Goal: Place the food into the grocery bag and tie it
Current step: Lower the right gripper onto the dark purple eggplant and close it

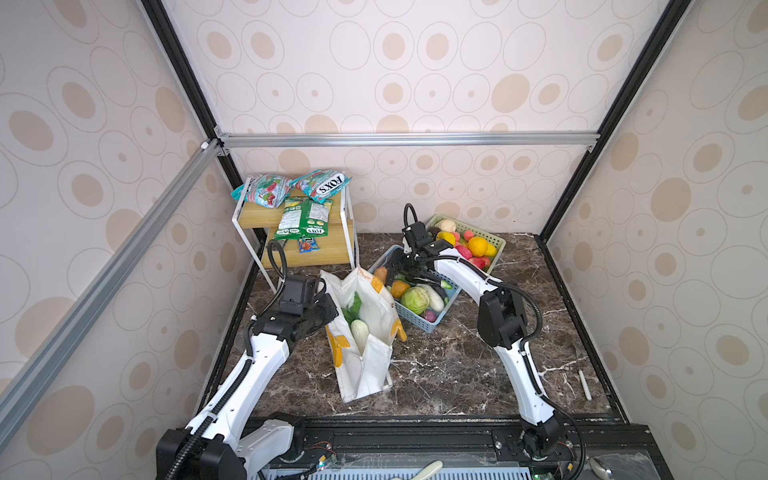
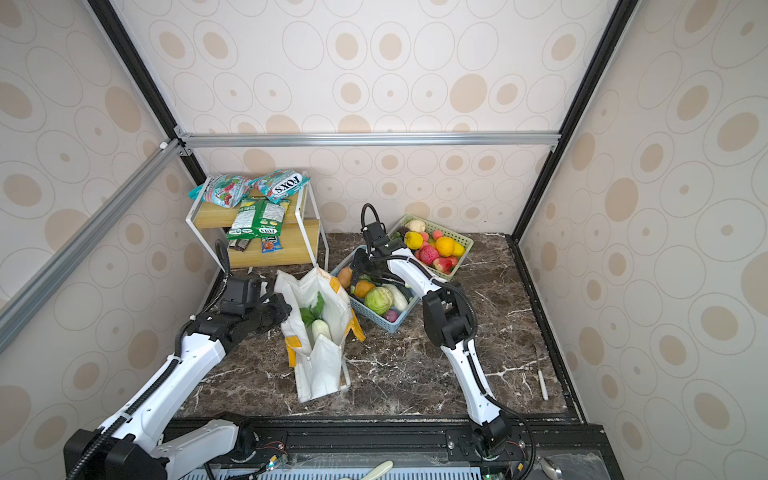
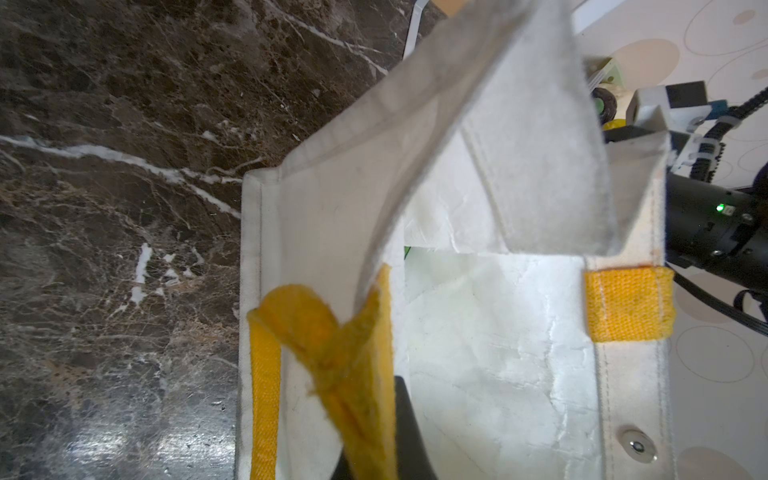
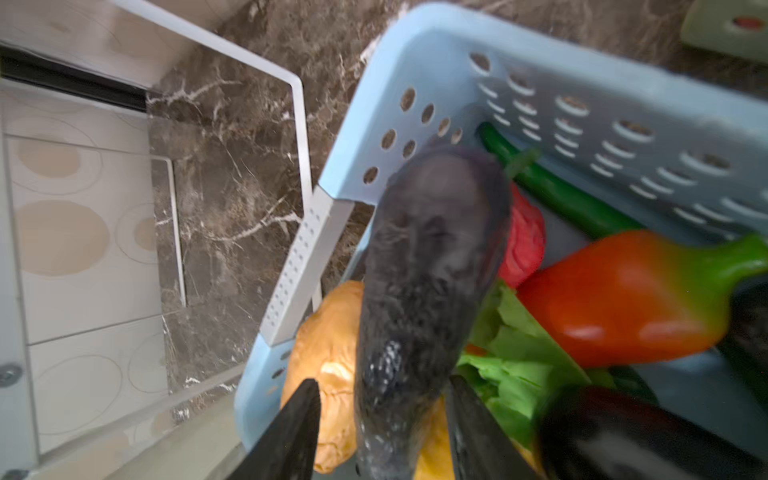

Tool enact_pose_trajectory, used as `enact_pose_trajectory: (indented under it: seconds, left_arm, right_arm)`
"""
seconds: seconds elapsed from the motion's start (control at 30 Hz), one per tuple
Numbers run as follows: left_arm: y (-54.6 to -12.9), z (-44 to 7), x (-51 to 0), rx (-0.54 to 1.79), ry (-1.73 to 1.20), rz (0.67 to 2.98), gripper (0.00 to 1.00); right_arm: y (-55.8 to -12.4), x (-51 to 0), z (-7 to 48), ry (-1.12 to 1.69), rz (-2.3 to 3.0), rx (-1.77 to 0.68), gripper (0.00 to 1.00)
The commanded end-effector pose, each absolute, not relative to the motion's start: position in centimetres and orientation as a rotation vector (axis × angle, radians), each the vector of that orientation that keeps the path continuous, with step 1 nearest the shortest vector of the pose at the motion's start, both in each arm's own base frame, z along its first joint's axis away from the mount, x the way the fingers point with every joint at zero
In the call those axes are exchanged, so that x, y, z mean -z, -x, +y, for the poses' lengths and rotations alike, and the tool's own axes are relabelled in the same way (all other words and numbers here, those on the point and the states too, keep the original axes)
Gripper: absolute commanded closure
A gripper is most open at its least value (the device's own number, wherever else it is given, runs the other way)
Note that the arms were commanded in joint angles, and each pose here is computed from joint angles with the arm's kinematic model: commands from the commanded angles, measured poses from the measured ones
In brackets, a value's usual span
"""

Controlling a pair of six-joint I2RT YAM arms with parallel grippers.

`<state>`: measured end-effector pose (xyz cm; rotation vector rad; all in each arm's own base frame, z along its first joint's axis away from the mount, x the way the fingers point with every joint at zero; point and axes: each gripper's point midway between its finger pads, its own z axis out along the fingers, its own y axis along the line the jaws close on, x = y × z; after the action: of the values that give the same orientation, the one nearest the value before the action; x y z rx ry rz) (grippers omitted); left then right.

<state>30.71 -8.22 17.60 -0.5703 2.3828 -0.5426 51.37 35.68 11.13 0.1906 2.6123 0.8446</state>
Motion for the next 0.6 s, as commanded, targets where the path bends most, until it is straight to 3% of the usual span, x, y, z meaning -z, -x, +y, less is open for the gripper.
enact_pose_trajectory:
  seconds: [0.0, 0.27, 0.57]
  left_arm:
    - [-31.0, -8.0, -18.6, 0.53, 0.552, 2.365, 1.0]
    - [-31.0, -8.0, -18.7, 0.529, 0.553, 2.361, 1.0]
    - [-30.9, -7.8, -19.0, 0.529, 0.567, 2.344, 1.0]
  right_arm:
    - [-52.0, -9.1, 35.6, -0.25, 2.624, -0.839, 0.48]
    - [-52.1, -7.8, 35.7, -0.285, 2.636, -0.848, 0.46]
    - [-51.9, -8.0, 35.0, -0.259, 2.629, -0.801, 0.64]
